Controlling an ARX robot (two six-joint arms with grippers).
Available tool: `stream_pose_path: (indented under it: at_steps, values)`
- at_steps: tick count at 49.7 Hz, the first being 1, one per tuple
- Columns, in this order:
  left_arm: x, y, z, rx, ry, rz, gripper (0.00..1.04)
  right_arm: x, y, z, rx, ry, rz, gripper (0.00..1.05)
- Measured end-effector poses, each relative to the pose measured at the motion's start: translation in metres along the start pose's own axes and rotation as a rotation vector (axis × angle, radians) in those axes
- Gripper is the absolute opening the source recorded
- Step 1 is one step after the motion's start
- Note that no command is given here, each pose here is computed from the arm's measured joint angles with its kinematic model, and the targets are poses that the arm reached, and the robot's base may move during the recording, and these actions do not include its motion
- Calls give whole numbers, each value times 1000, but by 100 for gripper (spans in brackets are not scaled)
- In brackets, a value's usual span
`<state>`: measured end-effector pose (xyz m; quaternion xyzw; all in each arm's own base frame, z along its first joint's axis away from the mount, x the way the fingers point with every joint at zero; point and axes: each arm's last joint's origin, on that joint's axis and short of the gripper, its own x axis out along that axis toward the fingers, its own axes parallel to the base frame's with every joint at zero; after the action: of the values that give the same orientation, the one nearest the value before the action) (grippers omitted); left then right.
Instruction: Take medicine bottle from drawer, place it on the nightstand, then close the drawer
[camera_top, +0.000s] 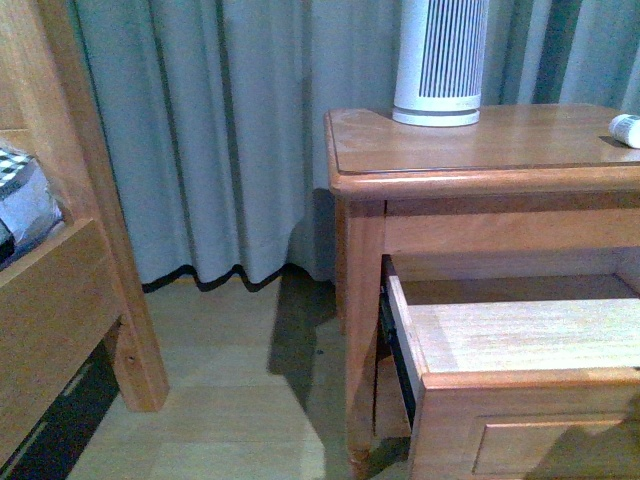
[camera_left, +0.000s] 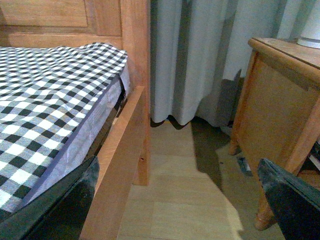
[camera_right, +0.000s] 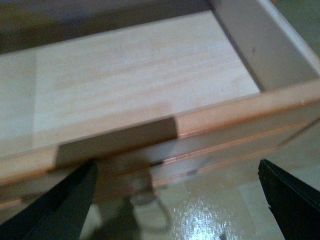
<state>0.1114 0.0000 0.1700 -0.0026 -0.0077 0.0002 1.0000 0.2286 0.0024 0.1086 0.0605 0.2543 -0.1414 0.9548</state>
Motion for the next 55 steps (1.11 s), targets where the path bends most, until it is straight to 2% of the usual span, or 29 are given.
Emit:
stream_pose_path:
  at_steps: [11, 17, 38, 44, 55]
  values:
    - [0, 0, 0, 0, 0, 0, 98, 14, 10, -4, -22, 17, 6, 98]
    - [0, 0, 0, 0, 0, 0, 98, 40, 13, -2, -47, 9, -15, 98]
    - [0, 0, 0, 0, 0, 0, 98, 146, -6, 52, -84, -108, -143, 98]
    - [0, 0, 0, 0, 0, 0, 98, 162, -11, 68, -112, -149, -159, 98]
    - [0, 0, 0, 0, 0, 0, 98, 167, -12, 74, -158, -168, -161, 98]
